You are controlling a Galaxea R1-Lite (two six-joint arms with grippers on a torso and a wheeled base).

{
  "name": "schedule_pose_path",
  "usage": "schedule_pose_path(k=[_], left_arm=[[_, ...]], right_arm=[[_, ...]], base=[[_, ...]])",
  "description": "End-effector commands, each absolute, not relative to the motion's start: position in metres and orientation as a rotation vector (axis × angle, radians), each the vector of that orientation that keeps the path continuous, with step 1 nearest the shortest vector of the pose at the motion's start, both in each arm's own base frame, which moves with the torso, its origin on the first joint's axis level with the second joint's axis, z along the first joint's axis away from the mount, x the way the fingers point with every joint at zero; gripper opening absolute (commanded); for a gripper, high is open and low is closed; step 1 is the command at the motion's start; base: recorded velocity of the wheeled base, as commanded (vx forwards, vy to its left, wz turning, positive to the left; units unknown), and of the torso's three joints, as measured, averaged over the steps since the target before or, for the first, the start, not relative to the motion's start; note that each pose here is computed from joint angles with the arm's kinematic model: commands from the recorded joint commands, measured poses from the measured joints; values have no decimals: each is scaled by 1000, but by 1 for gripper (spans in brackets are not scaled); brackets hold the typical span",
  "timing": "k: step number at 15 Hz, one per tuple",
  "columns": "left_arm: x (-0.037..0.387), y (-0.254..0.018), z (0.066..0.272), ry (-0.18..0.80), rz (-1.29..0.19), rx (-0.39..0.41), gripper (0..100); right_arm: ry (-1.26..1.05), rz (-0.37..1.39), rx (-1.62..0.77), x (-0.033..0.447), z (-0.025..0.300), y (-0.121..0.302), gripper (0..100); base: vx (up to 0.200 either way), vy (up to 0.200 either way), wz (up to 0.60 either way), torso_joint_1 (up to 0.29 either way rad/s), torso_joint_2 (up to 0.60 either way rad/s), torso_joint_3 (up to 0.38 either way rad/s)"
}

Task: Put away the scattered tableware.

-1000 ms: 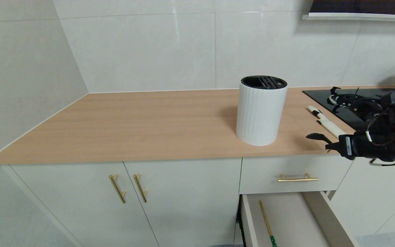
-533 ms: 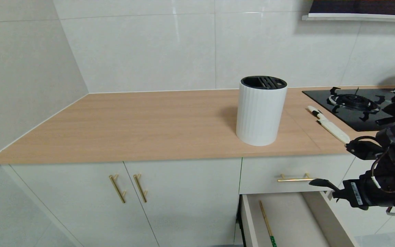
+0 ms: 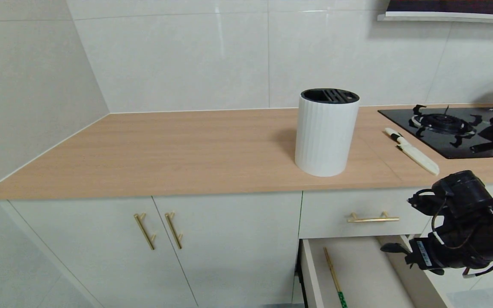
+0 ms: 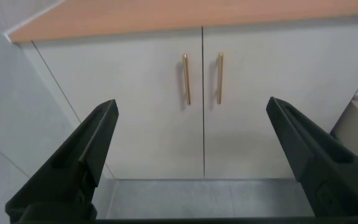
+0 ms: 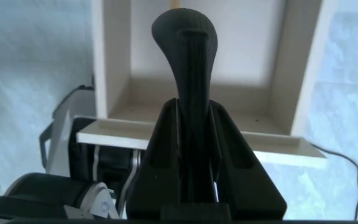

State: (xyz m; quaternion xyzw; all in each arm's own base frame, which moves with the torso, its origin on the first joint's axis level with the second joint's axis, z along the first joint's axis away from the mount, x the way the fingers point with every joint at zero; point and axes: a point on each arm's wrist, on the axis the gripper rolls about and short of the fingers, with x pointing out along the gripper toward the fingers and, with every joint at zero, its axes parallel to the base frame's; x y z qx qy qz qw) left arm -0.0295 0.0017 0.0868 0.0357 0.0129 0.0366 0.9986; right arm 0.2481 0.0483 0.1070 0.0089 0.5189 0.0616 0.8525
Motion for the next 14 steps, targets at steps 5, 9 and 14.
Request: schedule_pose_path(k=[5,9,14], left_arm=[[-29,2,87,27,73,71,100],[-29,2,87,27,73,71,100],[-29,2,87,27,74,71,100]], right_arm=[[1153,131,7,256,88,52,0],[1164,136,0,256,84,54,0],[1166,116,-17,264,73,56,0]], base=[[0,0,0,-164,468,301],[0,0,0,-144,469,325],[0,0,0,-97,459,357]])
